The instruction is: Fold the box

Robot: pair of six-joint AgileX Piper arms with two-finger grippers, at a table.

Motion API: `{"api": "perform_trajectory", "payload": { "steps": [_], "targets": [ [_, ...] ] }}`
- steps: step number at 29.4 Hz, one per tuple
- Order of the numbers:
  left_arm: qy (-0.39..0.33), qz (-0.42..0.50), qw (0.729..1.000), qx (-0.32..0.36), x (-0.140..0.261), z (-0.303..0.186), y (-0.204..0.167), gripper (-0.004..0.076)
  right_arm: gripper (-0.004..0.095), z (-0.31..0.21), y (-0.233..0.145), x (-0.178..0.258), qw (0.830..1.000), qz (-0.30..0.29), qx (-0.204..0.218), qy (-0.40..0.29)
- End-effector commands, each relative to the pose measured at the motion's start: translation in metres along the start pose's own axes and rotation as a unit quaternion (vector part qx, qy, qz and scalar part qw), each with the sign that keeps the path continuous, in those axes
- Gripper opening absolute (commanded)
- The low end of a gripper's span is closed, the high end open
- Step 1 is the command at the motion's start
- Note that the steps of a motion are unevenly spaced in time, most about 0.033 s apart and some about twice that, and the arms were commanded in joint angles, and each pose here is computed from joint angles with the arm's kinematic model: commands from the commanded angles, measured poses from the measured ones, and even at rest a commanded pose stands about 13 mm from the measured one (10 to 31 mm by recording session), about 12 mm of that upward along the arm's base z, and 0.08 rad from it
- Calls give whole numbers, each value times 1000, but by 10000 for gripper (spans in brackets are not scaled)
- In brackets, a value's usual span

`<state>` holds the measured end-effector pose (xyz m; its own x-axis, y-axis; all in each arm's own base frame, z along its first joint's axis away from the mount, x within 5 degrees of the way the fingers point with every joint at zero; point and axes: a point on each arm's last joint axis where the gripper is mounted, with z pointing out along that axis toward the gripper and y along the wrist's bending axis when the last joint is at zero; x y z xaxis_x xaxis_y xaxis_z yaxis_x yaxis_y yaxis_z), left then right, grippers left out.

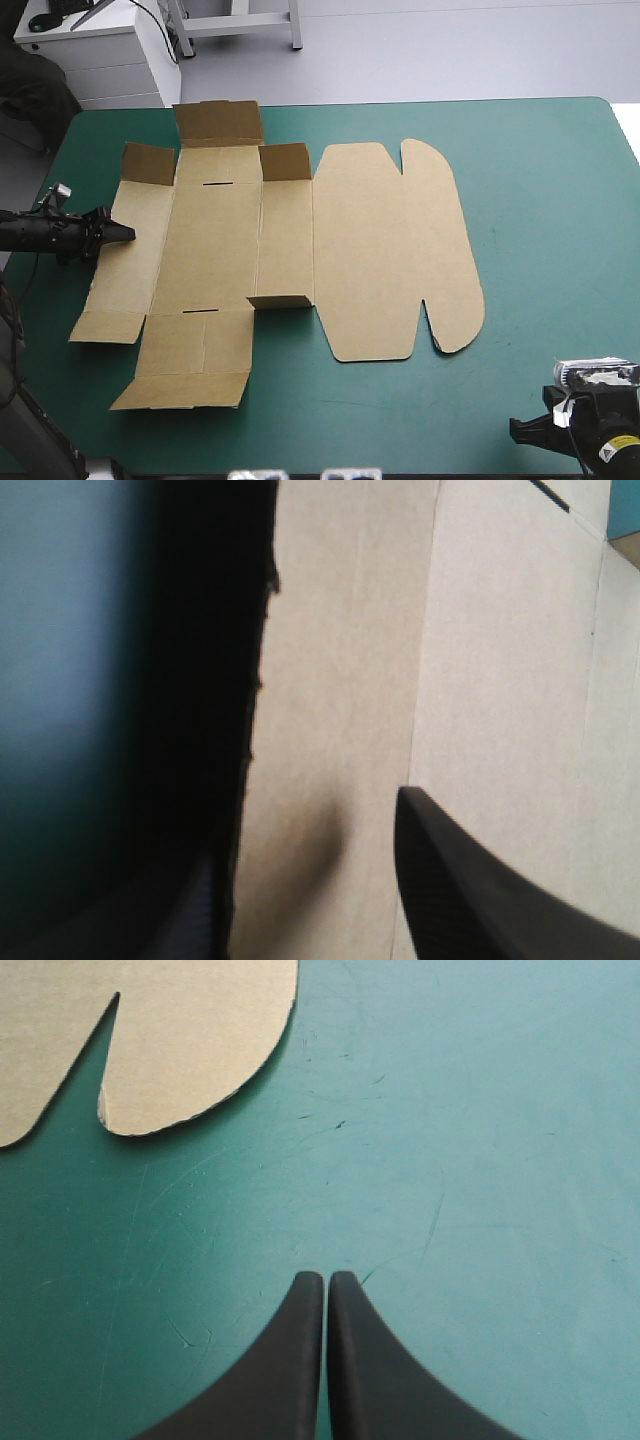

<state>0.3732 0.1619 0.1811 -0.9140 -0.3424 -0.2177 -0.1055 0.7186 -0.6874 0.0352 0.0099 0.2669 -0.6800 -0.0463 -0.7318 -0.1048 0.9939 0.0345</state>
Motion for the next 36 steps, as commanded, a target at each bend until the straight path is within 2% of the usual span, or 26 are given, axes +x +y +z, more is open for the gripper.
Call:
{"api": "perform_trajectory", "payload": {
  "steps": [1,6,9,12,22,29,36],
  "targets": [
    [50,23,998,24,6,12,-25,344,0,-4,0,-11,999,-3,2,-32],
    [58,32,997,28,7,20,-33,326,0,-4,0,-11,999,-3,2,-32],
    [63,35,997,26,7,22,-35,267,0,-4,0,-11,999,-6,3,-33],
    [71,41,996,30,8,28,-41,171,0,-4,-1,-12,999,-6,3,-35],
    [100,75,991,48,12,55,-74,10,0,-4,-1,-12,999,-6,3,-35],
    [74,89,990,84,9,53,-101,15,0,-4,-1,-12,999,-8,5,-35],
    [73,186,979,38,11,32,-139,14,0,-4,-1,-12,999,-9,6,-34]
  ]
}}
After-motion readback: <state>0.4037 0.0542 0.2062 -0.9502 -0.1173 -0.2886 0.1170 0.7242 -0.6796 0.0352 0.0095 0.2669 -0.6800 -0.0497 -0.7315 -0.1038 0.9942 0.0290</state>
